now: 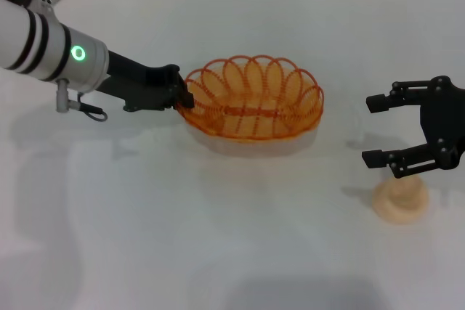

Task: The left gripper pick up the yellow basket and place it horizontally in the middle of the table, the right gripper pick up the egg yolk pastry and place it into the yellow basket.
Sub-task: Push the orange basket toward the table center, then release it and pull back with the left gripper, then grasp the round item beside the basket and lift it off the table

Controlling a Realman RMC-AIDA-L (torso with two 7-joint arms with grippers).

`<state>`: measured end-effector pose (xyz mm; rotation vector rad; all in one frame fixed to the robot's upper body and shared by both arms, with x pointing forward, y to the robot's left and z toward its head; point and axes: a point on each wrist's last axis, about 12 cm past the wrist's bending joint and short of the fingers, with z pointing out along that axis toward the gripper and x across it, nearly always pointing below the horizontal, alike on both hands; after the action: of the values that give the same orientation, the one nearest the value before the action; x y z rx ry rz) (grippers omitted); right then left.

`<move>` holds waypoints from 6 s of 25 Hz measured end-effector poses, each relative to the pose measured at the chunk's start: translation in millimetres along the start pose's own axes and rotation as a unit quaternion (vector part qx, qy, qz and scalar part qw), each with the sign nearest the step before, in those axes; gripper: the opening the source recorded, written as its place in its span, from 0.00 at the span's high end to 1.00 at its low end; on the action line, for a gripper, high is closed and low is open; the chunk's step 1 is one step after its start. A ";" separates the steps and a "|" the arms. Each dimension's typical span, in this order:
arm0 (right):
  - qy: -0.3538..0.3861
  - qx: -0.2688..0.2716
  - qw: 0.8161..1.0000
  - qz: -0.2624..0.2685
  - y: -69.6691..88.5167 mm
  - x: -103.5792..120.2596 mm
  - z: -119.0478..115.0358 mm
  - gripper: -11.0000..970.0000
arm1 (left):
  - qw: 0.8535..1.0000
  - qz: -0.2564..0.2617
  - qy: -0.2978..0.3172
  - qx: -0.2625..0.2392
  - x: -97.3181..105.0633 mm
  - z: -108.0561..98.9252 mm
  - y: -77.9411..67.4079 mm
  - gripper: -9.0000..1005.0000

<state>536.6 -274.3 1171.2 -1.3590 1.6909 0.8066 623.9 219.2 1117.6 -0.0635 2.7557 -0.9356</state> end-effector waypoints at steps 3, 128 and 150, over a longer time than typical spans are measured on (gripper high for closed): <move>0.000 0.000 1.000 -0.005 0.4 -0.5 -0.4 0.20 | 1.000 -0.005 0.003 0.000 2.0 3.8 1.3 0.91; 0.225 0.069 0.966 0.105 -17.4 35.6 21.1 0.56 | 0.868 0.463 -0.100 0.149 43.2 -75.9 27.1 0.11; 0.246 0.049 0.963 0.095 -16.6 28.8 26.9 0.82 | 0.867 0.463 -0.110 0.148 41.1 -76.7 26.1 0.11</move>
<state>555.3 -268.1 1133.1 -1.4202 2.2428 0.4997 567.1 281.0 1152.5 1.0305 1.9775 -0.9313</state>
